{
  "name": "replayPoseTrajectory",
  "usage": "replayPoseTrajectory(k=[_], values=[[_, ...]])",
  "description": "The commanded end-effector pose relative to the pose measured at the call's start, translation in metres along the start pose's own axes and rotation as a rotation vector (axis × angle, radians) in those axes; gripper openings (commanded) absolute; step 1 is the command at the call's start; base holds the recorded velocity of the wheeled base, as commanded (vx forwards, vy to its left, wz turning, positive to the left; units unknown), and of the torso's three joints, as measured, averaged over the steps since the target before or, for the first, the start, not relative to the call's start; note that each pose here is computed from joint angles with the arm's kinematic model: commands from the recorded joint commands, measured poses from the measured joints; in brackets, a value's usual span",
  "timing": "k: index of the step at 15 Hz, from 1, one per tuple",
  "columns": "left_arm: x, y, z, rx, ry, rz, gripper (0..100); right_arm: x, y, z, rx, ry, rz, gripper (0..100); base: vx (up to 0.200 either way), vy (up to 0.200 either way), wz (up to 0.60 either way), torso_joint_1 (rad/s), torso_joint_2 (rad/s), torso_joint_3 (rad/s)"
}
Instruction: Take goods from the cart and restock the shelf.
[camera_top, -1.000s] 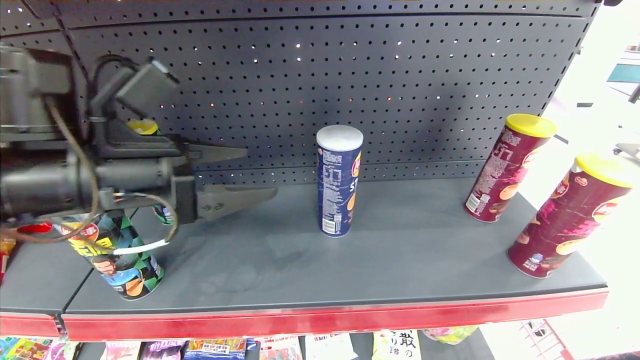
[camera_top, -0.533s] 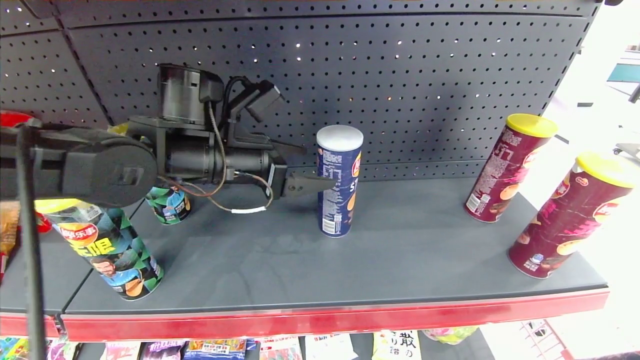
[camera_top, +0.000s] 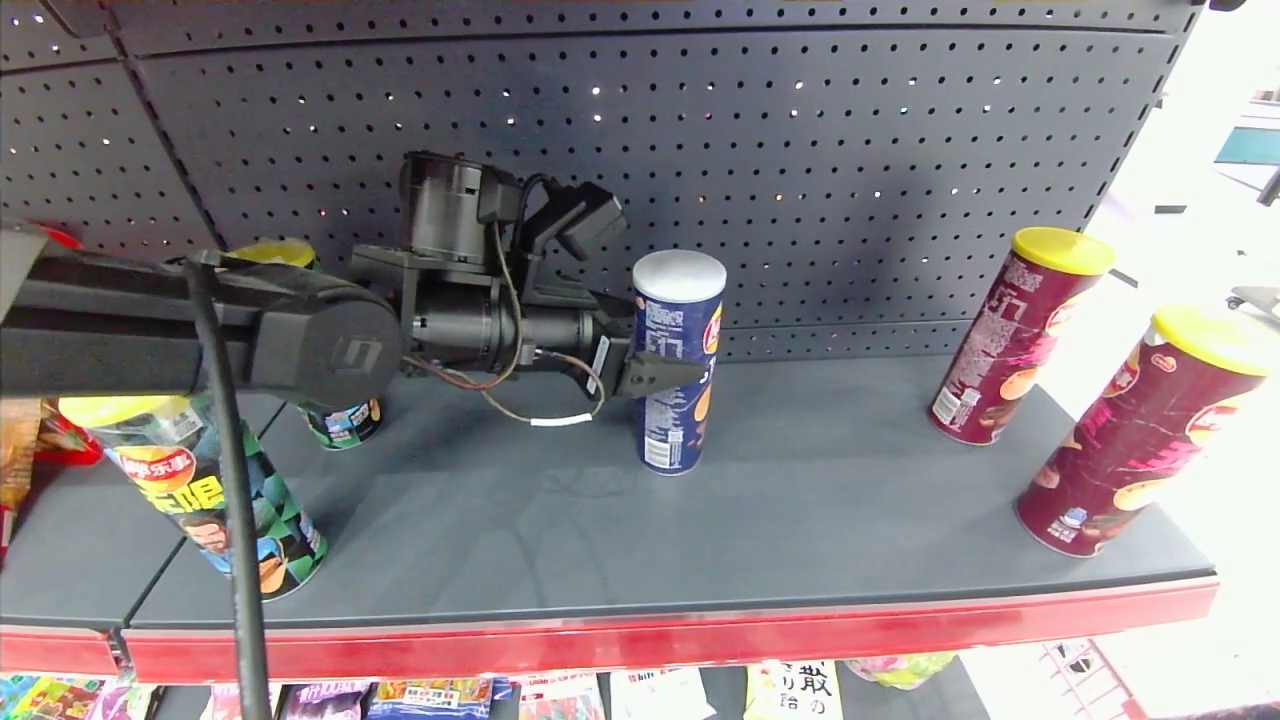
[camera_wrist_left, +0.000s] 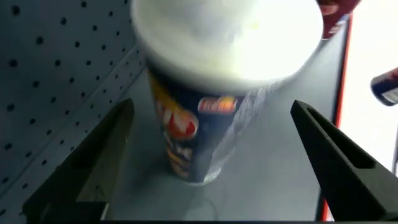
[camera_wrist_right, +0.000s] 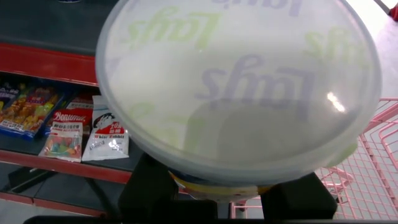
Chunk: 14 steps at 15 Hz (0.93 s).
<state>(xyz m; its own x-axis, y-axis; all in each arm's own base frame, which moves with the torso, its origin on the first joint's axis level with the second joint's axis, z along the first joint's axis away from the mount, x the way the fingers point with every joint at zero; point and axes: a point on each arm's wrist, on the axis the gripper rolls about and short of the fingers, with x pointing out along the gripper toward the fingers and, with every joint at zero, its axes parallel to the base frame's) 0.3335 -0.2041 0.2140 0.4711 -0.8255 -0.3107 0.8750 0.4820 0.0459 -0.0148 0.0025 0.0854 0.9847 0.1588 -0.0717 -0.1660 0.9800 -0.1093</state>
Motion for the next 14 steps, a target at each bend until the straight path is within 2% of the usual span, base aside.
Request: replayPoseTrajectory(k=[1,4,6,8,12,14], values=[[0.007,-0.004,0.002,0.006,0.000,0.012,100,0.000,0.000,0.000,0.000,0.002,-0.003,0,0.000,0.000,0.00,0.000,0.00,0.000],[0.014,-0.010,0.009,0.022,-0.016,0.008,100,0.000,0.000,0.000,0.003,0.000,-0.003,0,0.000,0.000,0.00,0.000,0.00,0.000],[0.022,-0.017,0.015,0.028,-0.019,0.036,100,0.000,0.000,0.000,0.003,-0.001,-0.005,0,0.000,0.000,0.00,0.000,0.00,0.000],[0.027,-0.024,0.018,-0.003,-0.018,0.068,100,0.000,0.000,0.000,0.004,-0.002,-0.013,0,0.000,0.000,0.00,0.000,0.00,0.000],[0.040,-0.030,0.021,-0.002,-0.014,0.154,100,-0.001,0.000,0.000,0.016,-0.015,-0.016,0,0.000,0.000,0.00,0.000,0.00,0.000],[0.047,-0.027,0.019,0.003,-0.021,0.202,100,-0.001,0.000,0.000,0.016,-0.016,-0.026,0,0.000,0.000,0.00,0.000,0.00,0.000]])
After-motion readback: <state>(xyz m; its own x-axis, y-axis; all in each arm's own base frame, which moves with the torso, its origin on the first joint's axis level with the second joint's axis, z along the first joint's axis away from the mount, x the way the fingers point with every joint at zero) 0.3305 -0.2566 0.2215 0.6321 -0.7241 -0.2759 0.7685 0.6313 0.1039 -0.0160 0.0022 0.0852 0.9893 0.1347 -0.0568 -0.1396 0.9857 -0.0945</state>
